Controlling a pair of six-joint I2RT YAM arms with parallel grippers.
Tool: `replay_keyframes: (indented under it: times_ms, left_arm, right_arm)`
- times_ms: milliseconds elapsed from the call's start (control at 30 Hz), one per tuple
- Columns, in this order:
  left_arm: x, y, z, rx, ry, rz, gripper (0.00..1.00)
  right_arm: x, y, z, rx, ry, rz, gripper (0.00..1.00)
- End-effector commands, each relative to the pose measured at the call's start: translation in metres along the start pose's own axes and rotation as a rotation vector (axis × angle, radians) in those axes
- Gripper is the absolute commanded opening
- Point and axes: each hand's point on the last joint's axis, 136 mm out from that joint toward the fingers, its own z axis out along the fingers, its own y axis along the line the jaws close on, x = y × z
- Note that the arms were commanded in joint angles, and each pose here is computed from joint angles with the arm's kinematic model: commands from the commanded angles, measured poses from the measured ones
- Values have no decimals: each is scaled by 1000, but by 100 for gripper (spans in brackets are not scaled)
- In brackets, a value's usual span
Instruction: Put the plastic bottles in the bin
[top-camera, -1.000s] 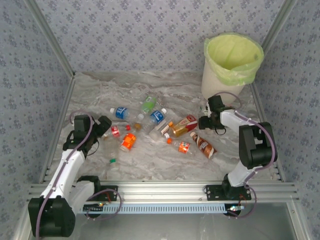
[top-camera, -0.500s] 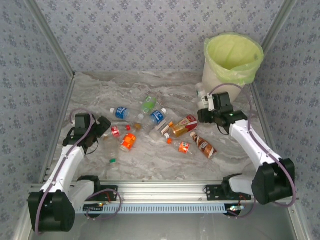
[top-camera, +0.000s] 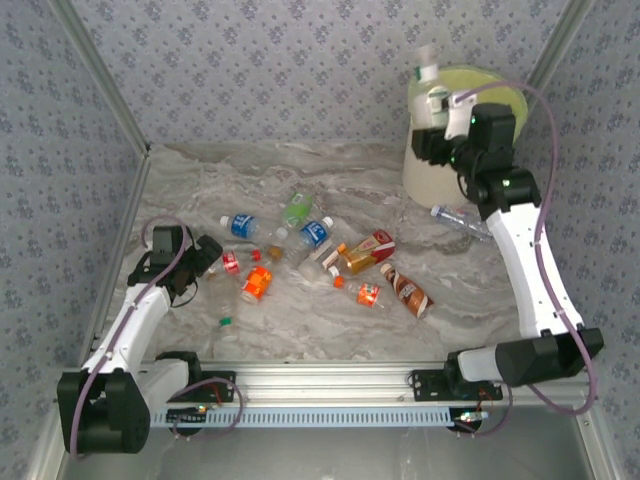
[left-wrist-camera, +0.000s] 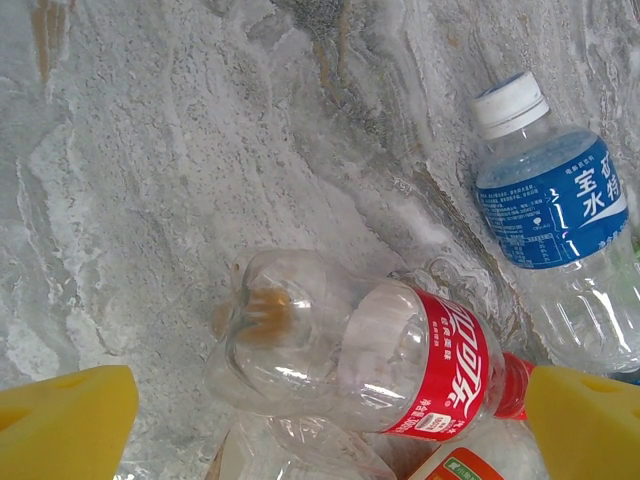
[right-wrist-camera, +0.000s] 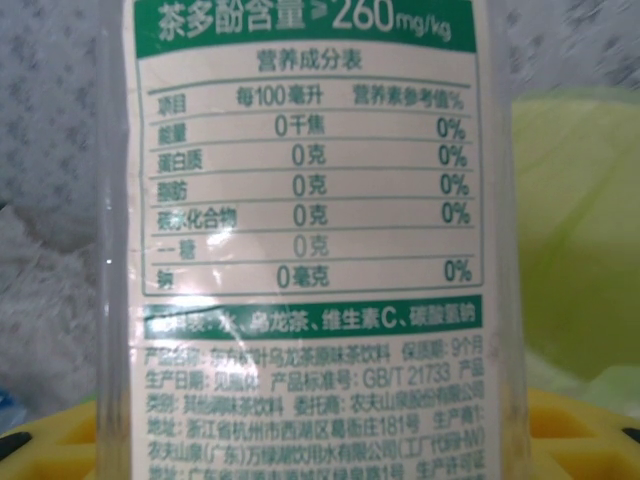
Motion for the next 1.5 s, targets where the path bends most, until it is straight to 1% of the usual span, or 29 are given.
replay_keyframes:
  times_ms: [0,100,233,367,500,600,667,767,967,1100,1233,1300,1333,1467]
  left_arm:
    - [-5,1,-6,-15,-13,-9,99]
    - [-3,4,-7,-24,-5,-6,100]
    - [0,6,-8,-27,-2,-7,100]
    - [2,9,-10,-31,4,-7,99]
    - [6,13,-12,-39,7,-9,100]
    - [8,17,-12,-43,7,-18,100]
    - [10,19,-12,-47,10,-24,99]
    - [13,22,-11,-62,28,-22,100]
    - [22,33,-13,-123,74,13,99]
    - [34,37,-14,-157,117,57,99]
    - [43,46,-20,-234,135,114,99]
    - [49,45,-23,-226,147,133,99]
    - [52,43,-25,-219,152,150,100]
    - [64,42,-36,-219,148,213,100]
  right_arm:
    - [-9,-44,22,129,12,22,59]
    - [-19,-70,42,179,9,53,60]
    - [-20,-103,73,243,32,57,61]
    - [-5,-132,103,290,104,76,62]
    - [16,-143,116,309,188,105,65]
    - [30,-141,119,303,237,115,71]
    - [34,-140,116,314,255,112,75]
    - [28,-137,107,322,243,105,80]
    - [-4,-114,74,280,153,103,83]
    - [-13,-93,48,248,106,102,89]
    - [-12,-69,23,214,49,96,94]
    - [-12,-59,10,201,6,107,97]
    - [-10,-54,4,190,-8,119,100]
    - [9,-35,-13,133,-26,167,100]
